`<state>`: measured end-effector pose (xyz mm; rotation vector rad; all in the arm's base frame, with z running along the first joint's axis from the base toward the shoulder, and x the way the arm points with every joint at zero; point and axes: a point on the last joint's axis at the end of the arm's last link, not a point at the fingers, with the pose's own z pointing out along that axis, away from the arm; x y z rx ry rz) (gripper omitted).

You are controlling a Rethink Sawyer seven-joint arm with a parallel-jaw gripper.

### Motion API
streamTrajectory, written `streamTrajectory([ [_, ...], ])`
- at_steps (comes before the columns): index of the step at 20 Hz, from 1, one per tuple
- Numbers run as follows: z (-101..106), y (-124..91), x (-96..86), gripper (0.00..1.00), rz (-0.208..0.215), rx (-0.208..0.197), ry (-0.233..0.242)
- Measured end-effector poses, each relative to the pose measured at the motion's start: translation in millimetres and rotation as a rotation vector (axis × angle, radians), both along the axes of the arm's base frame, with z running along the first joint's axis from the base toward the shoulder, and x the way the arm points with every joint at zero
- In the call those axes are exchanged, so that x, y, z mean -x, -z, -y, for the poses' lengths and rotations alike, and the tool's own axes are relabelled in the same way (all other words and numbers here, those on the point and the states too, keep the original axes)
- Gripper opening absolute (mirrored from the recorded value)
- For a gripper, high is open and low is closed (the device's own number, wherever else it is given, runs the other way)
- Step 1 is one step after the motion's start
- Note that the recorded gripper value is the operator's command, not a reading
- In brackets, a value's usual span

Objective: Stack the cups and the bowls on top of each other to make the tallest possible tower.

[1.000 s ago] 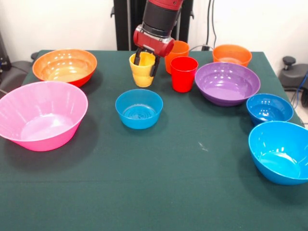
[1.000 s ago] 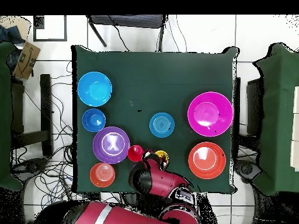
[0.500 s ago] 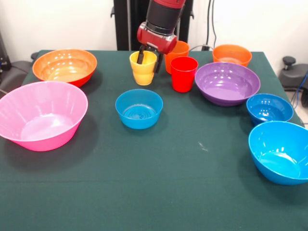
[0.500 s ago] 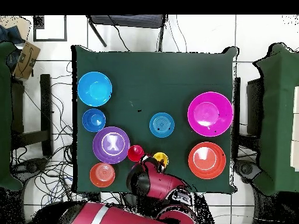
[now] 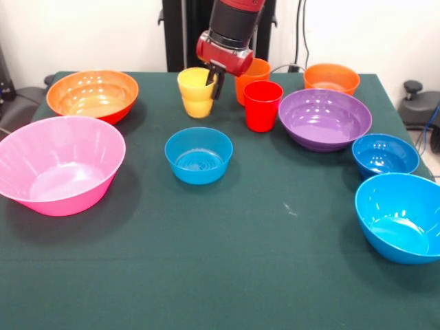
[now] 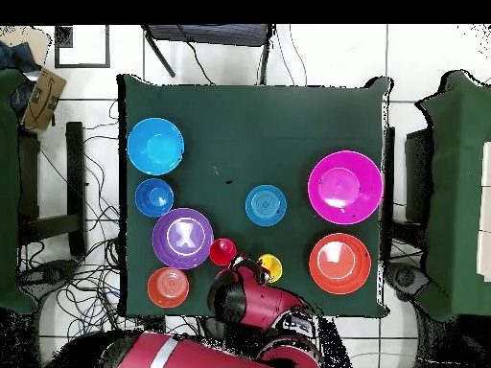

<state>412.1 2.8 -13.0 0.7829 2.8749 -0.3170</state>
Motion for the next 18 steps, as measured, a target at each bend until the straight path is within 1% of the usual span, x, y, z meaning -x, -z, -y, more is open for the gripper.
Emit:
streamTrajectory([
  [8,-0.5,0.1,0.7,0.0,-0.003,-0.001,0.001],
  [11,-2.1,-0.6,1.7,0.0,-0.012,-0.004,0.001],
  [15,-10.4,-10.8,0.4,0.0,-0.04,-0.01,-0.006],
  [17,-24.6,-30.6,-0.5,0.0,-0.097,-0.017,-0.018],
  [18,-29.0,-36.5,-1.0,0.0,-0.115,-0.02,-0.021],
])
